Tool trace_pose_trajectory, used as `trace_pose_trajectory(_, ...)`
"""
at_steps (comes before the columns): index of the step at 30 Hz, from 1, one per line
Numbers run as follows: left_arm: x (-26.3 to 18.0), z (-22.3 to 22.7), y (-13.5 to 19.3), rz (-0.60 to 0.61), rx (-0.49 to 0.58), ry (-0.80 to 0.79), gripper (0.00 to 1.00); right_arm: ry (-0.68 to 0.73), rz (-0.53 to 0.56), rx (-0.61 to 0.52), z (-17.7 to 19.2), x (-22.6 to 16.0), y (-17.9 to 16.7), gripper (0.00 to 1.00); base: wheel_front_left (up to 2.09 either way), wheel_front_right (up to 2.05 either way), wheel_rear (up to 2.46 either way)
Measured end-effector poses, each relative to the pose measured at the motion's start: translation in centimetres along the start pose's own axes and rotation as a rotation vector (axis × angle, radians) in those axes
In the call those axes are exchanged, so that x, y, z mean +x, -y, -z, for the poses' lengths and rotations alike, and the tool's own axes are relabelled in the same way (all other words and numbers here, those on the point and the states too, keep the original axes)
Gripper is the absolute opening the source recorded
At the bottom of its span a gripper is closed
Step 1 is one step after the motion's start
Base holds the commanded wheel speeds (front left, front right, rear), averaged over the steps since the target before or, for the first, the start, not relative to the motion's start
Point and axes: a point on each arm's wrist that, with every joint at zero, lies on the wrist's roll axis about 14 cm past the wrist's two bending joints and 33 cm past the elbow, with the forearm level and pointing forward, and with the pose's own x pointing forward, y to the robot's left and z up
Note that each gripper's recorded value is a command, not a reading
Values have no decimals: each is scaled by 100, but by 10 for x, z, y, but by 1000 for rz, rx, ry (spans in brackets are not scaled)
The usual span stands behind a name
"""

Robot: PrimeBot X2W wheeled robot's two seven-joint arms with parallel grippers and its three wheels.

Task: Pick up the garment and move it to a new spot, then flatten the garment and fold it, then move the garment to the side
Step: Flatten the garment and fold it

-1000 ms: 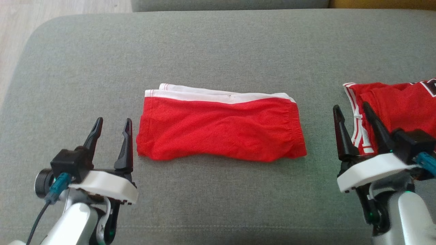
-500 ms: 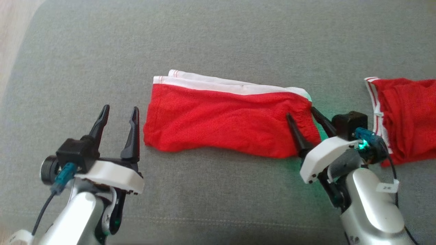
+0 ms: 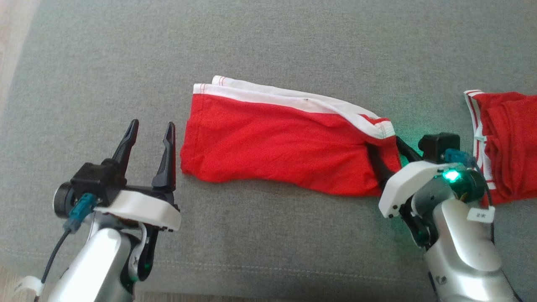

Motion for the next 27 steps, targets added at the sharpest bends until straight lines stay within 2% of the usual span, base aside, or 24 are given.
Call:
trace_pose_trajectory(1, 1, -1, 1, 5, -2, 2, 100, -5, -4, 7, -2, 2, 0, 9, 0, 0, 0)
trace_pose_trajectory(2, 1, -1, 1, 6, 1, 5, 100, -8, -7, 14, -3, 2, -1, 0, 0, 0, 0)
trace_pose_trajectory(7, 3, -5, 2, 8, 5, 16, 100, -15, -8, 46, -4, -2, 0, 0, 0, 0, 0)
trace_pose_trajectory(13, 2, -13, 7, 21, 8, 40, 100, -30, 52, 57, 0, -20, 32, 0, 0, 0, 0)
trace_pose_trajectory(16, 0, -13, 8, 24, 4, 42, 100, -43, 35, 80, -1, -25, 30, 0, 0, 0, 0)
trace_pose_trajectory(23, -1, -18, 9, 17, 8, 57, 100, -41, -152, 286, -39, -37, -7, 0, 0, 0, 0)
trace_pose_trajectory(24, -2, -21, 7, 10, 14, 65, 100, -54, -225, 354, -52, -43, -18, 0, 0, 0, 0)
trace_pose_trajectory(27, -5, -24, 3, -3, 16, 73, 100, -78, -337, 445, -67, -47, -39, 0, 0, 0, 0)
